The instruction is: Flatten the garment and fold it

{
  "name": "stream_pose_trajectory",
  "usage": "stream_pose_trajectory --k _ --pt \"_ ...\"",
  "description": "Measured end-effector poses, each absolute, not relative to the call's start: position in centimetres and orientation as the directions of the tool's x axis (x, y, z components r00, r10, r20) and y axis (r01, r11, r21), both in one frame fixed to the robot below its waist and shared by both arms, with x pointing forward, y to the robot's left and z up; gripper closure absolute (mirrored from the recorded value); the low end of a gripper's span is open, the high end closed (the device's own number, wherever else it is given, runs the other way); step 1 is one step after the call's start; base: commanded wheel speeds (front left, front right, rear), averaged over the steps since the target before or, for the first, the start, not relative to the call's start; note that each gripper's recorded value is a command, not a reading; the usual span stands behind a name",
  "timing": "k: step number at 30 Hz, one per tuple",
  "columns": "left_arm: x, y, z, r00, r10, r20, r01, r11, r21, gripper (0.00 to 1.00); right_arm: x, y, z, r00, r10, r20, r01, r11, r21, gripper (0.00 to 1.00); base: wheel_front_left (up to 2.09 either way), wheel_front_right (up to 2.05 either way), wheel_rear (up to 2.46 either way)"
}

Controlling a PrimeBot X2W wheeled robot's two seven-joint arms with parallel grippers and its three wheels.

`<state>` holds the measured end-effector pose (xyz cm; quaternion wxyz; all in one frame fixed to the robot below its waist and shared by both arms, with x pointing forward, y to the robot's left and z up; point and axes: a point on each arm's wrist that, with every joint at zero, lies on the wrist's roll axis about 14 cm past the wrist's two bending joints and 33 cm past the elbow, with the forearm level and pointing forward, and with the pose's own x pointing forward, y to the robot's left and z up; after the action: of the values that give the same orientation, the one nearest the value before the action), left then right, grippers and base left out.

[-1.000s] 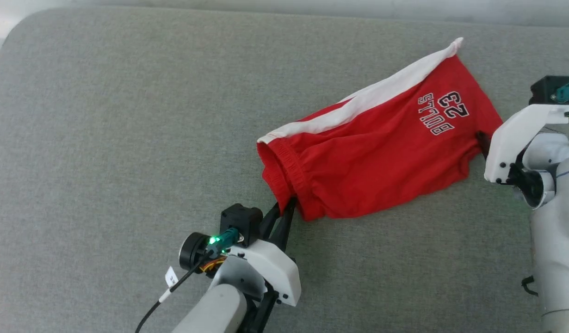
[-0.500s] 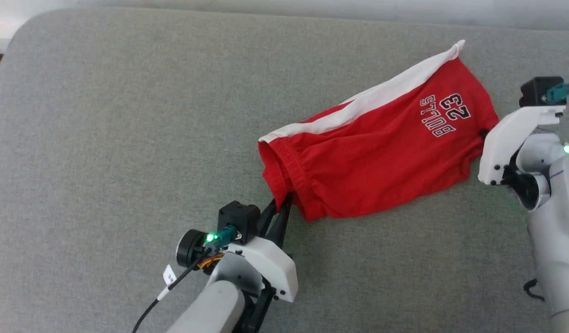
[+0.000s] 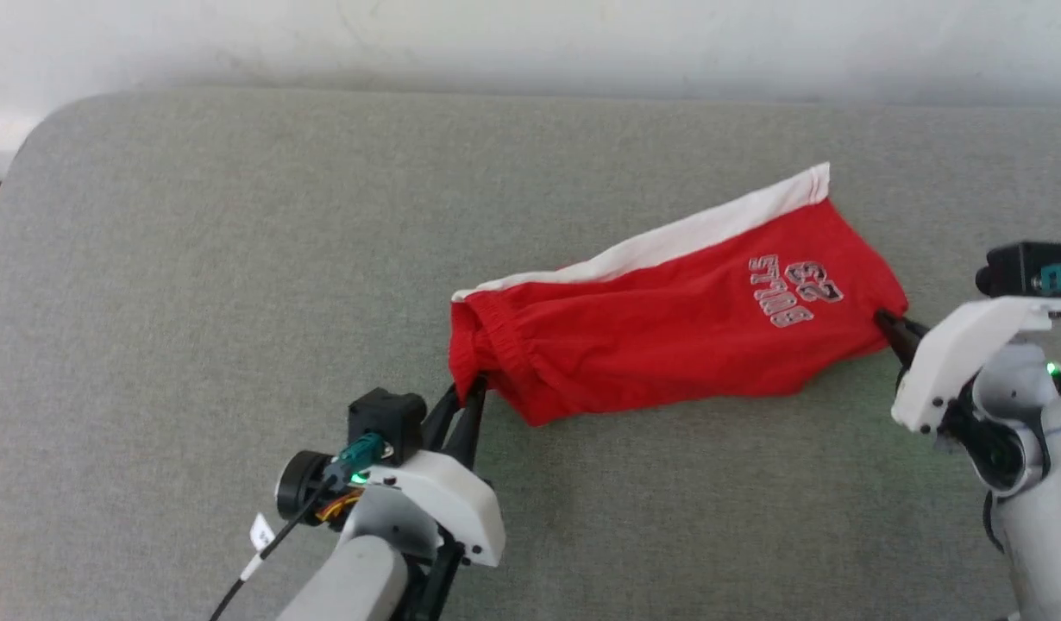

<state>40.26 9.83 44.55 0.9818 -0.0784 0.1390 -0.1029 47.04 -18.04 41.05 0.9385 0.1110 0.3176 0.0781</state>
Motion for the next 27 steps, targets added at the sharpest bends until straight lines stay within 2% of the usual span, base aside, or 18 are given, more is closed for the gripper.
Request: stream_pose_trajectory --k 15,20,23,27 --pt "37.6 11.1 47.2 0.950 -0.225 -0.216 0.192 0.968 -0.164 1.00 38.0 -18.6 44.6 0.828 0.235 -0.509 -0.050 0.935 0.351 1.00 0.00 0.00 0.00" --pt "34.9 10.9 45.1 0.905 -0.261 -0.336 0.203 0.959 -0.197 1.00 34.9 -19.0 45.1 0.828 0.213 -0.519 -0.009 0.930 0.368 1.00 0.00 0.00 0.00" --pt "33.1 11.0 42.8 0.856 -0.273 -0.440 0.205 0.959 -0.197 1.00 33.2 -19.2 43.8 0.804 0.197 -0.561 0.022 0.933 0.359 1.00 0.00 0.00 0.00" --pt "32.3 11.2 41.1 0.819 -0.274 -0.505 0.198 0.960 -0.199 1.00 32.2 -19.0 42.0 0.772 0.185 -0.608 0.043 0.939 0.341 1.00 0.00 0.00 0.00"
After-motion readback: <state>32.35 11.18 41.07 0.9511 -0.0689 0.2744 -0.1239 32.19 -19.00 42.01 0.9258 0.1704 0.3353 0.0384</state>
